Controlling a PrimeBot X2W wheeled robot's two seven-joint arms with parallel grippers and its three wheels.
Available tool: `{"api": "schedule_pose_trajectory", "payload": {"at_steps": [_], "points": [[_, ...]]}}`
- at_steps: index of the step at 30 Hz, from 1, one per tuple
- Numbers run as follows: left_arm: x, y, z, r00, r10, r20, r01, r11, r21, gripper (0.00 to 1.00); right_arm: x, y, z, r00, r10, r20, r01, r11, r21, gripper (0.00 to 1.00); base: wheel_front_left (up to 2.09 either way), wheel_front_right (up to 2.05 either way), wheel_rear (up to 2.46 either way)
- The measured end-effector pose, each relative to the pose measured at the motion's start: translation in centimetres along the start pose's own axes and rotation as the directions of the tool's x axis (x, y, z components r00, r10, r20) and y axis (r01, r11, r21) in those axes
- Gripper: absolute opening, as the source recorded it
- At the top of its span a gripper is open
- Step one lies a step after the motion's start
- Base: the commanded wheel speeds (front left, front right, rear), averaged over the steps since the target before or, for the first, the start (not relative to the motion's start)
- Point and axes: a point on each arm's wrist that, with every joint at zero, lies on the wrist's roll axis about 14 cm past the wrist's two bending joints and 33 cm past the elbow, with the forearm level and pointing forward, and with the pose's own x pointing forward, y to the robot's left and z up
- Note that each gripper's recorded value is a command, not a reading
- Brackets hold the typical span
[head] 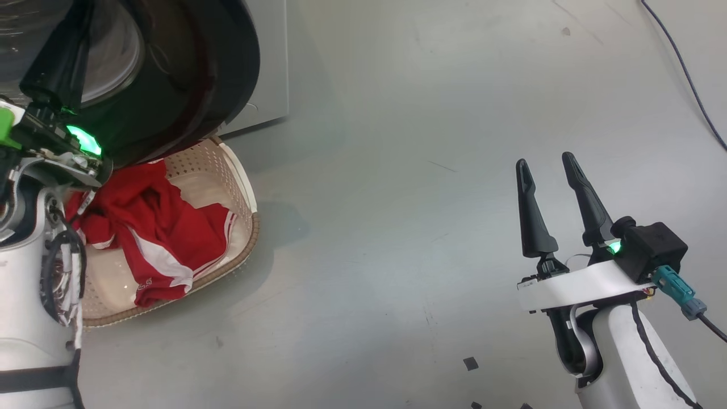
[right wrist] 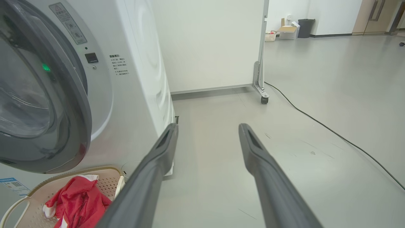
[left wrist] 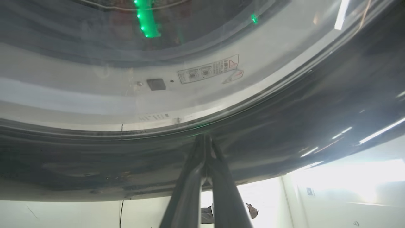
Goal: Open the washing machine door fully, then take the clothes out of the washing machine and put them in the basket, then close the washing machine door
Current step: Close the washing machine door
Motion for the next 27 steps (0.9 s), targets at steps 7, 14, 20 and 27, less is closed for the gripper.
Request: {"api": "schedule_pose_trajectory", "payload": {"at_steps": [7,14,20,27], "points": [[-3.4,1.4,1.0,0.995,0.057,0.082,-0.055,0.998,-0.019,0.00,0.6,1.2,0.2,0.999,0.040,0.012,-0.040,0.999,-0.007,1.00,0.00,0.00,0.00],[-7.3,1.2,3.2,0.972,0.098,0.215,-0.110,0.993,0.045,0.00,1.2,2.4,0.4,0.995,0.093,0.022,-0.093,0.995,-0.027,1.00,0.00,0.00,0.00],[-10.1,-0.3,3.6,0.946,0.066,0.318,-0.091,0.994,0.063,0.42,1.5,3.9,0.6,0.989,0.146,0.030,-0.145,0.989,-0.039,1.00,0.00,0.00,0.00],[-14.4,-1.9,4.8,0.892,0.045,0.451,-0.100,0.990,0.098,1.00,1.3,5.5,0.2,0.979,0.201,0.019,-0.200,0.979,-0.041,1.00,0.00,0.00,0.00]]}}
